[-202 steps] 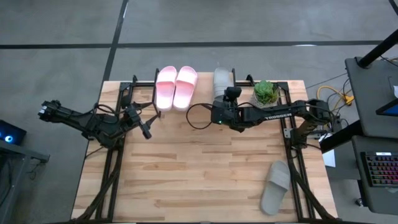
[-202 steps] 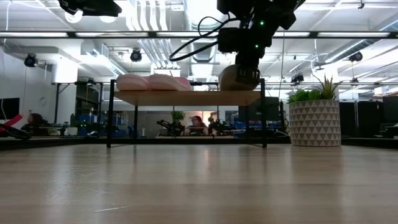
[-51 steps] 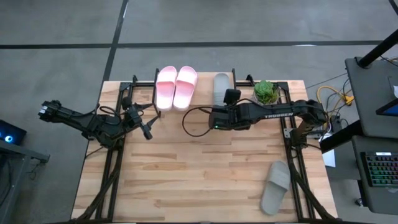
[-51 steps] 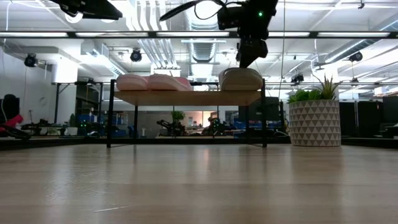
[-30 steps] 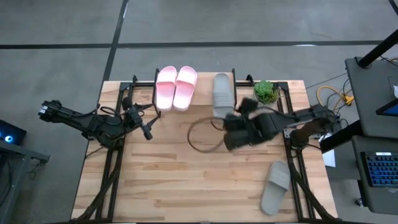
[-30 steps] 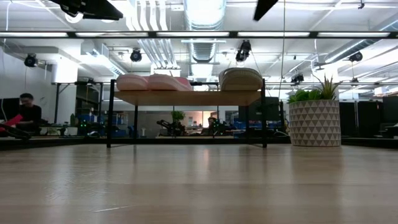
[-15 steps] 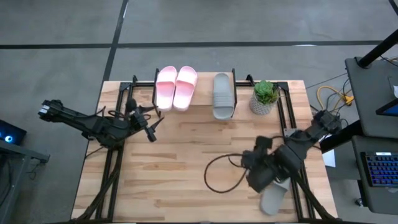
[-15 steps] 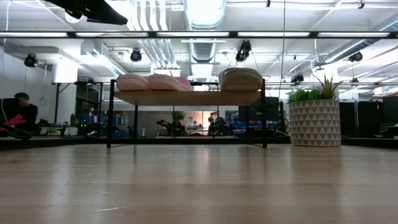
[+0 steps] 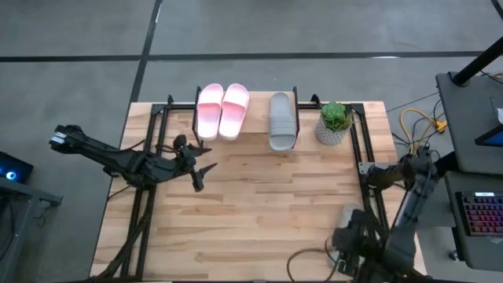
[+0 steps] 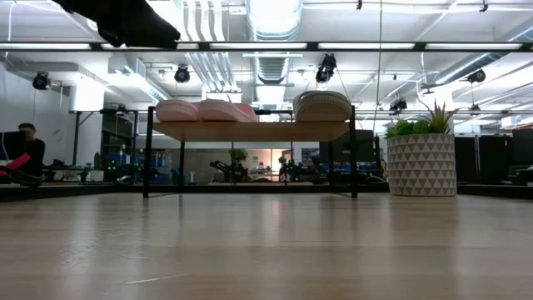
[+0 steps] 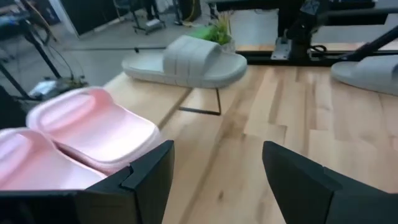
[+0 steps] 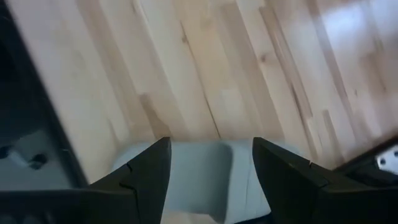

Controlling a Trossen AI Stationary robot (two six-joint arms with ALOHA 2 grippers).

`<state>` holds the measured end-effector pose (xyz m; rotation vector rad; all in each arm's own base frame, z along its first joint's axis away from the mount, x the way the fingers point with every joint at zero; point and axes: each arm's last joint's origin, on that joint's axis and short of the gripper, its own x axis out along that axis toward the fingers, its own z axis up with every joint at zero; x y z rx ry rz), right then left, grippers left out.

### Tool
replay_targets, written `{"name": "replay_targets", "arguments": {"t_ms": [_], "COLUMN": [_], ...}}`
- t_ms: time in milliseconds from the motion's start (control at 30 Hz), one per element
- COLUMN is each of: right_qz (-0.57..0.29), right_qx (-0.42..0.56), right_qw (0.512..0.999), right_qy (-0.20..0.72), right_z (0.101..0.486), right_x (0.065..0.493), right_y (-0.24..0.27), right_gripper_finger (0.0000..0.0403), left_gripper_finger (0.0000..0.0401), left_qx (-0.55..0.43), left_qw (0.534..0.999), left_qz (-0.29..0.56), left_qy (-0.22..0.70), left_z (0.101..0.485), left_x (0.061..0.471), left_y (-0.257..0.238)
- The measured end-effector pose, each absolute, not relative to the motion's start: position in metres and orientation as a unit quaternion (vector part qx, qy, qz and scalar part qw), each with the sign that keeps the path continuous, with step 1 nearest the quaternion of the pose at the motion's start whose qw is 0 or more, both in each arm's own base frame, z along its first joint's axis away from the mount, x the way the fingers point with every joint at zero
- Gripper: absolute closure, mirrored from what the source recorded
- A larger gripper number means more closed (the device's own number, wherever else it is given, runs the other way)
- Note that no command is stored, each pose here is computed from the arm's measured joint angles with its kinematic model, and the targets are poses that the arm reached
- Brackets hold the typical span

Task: Pick and place slides into the shelf
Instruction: Put the gray slipper on the shelf

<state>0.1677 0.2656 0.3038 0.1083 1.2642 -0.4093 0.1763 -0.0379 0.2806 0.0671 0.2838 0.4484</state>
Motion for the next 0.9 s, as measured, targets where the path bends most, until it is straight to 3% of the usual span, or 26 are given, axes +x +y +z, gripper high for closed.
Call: {"name": "replay_targets", "arguments": {"t_ms": [200,500,733,900], "right_qz": [-0.238,-0.296,-0.311,-0.297], "right_qx": [0.006,-0.055,-0.075,-0.078], "right_qw": [0.768,0.663,0.654,0.686], "right_qy": [0.594,0.686,0.686,0.66], "right_z": [0.256,0.18,0.163,0.175], "right_x": [0.157,0.155,0.157,0.158], "right_y": [0.294,0.321,0.324,0.321], "right_gripper_finger": [0.0187,0.0187,0.0187,0.0187], "left_gripper_finger": [0.0173,0.0173,0.0173,0.0173], "left_qx": [-0.003,0.01,0.015,0.012], "left_qw": [0.961,0.959,0.961,0.961], "left_qz": [0.228,0.228,0.226,0.225], "left_qy": [0.154,0.17,0.161,0.157], "left_z": [0.27,0.26,0.267,0.269], "left_x": [0.187,0.2,0.205,0.204], "left_y": [-0.042,-0.046,-0.048,-0.047]}}
